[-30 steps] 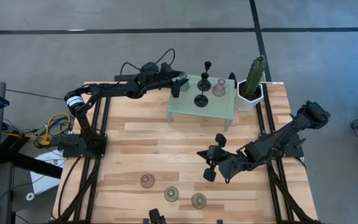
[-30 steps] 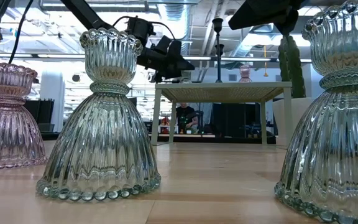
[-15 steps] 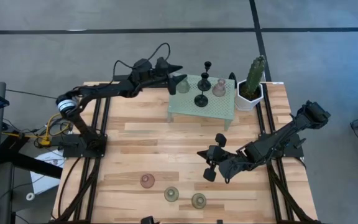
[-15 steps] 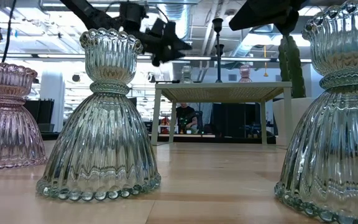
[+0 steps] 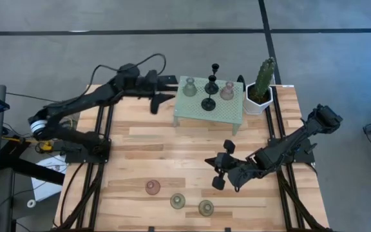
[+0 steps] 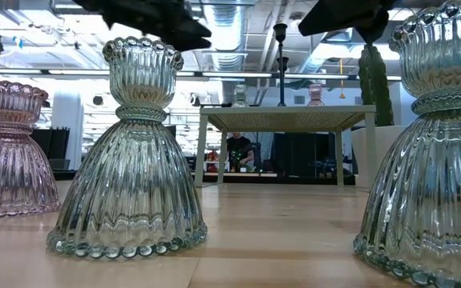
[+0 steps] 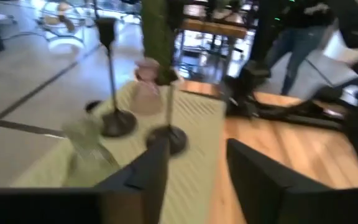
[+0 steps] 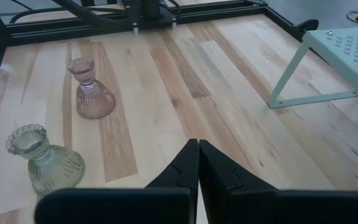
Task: Pick & Place candle stick holders
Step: Put the pink glass candle holder on the shelf
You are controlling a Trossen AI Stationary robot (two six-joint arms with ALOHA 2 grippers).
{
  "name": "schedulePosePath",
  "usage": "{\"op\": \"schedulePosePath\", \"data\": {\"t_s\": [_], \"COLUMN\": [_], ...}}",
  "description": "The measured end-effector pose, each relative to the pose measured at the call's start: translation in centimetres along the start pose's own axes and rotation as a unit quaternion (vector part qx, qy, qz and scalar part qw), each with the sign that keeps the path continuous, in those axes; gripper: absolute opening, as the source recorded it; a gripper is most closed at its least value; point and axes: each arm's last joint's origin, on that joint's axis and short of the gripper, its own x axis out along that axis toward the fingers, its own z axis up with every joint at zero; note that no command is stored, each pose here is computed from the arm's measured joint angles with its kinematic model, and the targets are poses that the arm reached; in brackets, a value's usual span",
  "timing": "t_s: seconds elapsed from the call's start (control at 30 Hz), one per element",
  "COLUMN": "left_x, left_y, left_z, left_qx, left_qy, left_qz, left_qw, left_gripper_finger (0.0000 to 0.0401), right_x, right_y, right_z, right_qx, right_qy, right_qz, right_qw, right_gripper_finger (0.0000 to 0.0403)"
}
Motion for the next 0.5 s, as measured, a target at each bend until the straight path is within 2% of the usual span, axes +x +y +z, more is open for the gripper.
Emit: {"op": "schedulePosePath", "data": {"t_s": [0.2, 0.27, 0.5], "left_x": [-4.2, -5.5, -8.7], "left_y": [-2.8, -3.5, -5.6], "left_z": [-4.0, -5.4, -10.0], "left_qx": [-0.002, 0.000, 0.006], "left_qy": [-0.003, -0.006, -0.022], "left_qz": [-0.073, -0.088, -0.133], "left_qw": [0.997, 0.996, 0.991], "left_gripper_finger": [0.0038, 0.0011, 0.0008], "right_x": [-0.6, -1.0, -2.5], "right_y": [0.6, 0.9, 1.7], "right_z": [-0.3, -0.4, -0.5], "right_qx": [-0.007, -0.009, -0.005], "right_qy": [-0.001, -0.002, -0.024], "right_qz": [0.014, 0.021, 0.033], "right_qw": [1.000, 1.000, 0.999], "right_gripper_finger": [0.0000, 0.0000, 0.0000]}}
